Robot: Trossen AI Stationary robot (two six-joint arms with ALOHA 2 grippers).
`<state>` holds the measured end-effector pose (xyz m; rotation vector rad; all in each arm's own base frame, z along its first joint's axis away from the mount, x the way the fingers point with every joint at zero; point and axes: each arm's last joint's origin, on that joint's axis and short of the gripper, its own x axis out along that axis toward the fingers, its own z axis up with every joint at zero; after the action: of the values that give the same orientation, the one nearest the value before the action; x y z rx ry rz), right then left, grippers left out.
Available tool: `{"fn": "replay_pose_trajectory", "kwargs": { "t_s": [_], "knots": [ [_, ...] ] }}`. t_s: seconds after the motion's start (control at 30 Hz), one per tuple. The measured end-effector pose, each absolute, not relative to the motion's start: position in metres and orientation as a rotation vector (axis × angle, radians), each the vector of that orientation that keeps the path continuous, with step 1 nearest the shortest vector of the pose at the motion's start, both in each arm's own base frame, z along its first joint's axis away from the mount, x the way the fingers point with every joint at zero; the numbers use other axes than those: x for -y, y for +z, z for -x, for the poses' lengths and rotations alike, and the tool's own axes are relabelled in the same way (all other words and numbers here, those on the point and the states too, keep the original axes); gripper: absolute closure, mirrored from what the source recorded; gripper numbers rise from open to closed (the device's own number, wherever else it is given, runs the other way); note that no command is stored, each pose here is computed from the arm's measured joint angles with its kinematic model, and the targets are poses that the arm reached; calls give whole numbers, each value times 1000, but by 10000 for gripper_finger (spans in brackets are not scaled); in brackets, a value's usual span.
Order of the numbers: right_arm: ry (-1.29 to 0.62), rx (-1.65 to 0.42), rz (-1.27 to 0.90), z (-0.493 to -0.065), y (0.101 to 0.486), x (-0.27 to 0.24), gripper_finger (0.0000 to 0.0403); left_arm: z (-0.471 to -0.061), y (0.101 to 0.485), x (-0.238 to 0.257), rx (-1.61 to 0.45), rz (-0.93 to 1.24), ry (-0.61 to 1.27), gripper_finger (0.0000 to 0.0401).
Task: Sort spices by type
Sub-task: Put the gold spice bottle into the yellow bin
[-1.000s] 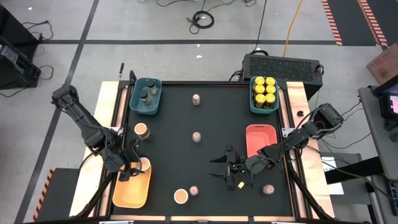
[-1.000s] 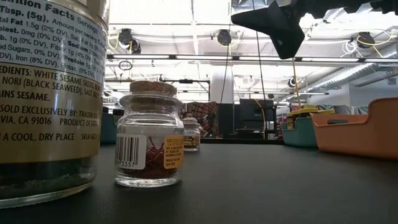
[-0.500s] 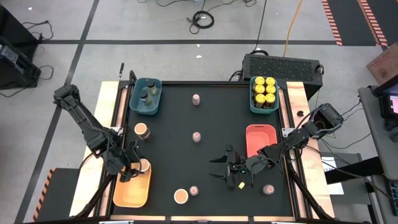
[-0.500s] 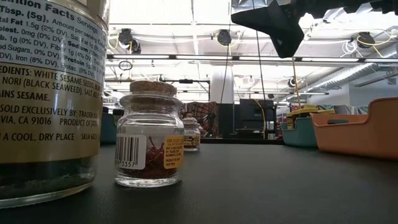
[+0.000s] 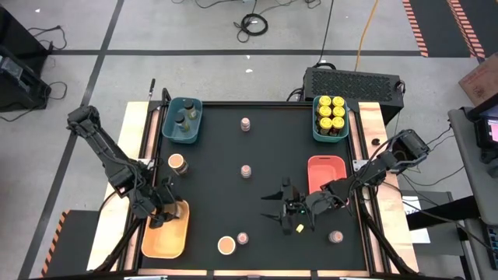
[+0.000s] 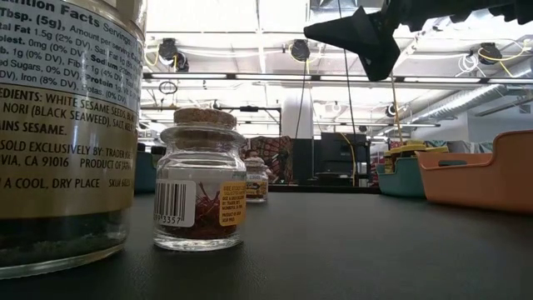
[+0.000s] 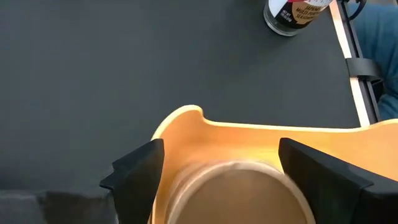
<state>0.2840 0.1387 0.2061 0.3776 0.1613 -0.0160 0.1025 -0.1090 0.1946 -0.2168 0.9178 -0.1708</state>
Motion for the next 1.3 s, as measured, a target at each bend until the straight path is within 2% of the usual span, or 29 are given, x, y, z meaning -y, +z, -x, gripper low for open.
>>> {"fn": "replay_pose_trajectory", "kwargs": {
  "t_s": [0.27,0.6,0.73,0.87,1.13,1.3],
  "knots": [
    [-16,-161,-378,-284,206,-139,142,-103,197,110,-906,195,-185,81],
    [-15,-161,-376,-284,206,-139,142,-110,231,116,-798,206,-225,81],
    [-13,-162,-375,-284,206,-139,142,-116,245,111,-675,218,-73,81],
    [-12,-163,-370,-284,206,-139,142,-123,270,97,-600,332,135,81],
    [-15,-188,-349,-283,203,-139,142,-113,312,50,-766,409,443,80],
    [-23,-223,-329,-283,200,-139,142,-105,325,24,-904,508,578,80]
  ]
}}
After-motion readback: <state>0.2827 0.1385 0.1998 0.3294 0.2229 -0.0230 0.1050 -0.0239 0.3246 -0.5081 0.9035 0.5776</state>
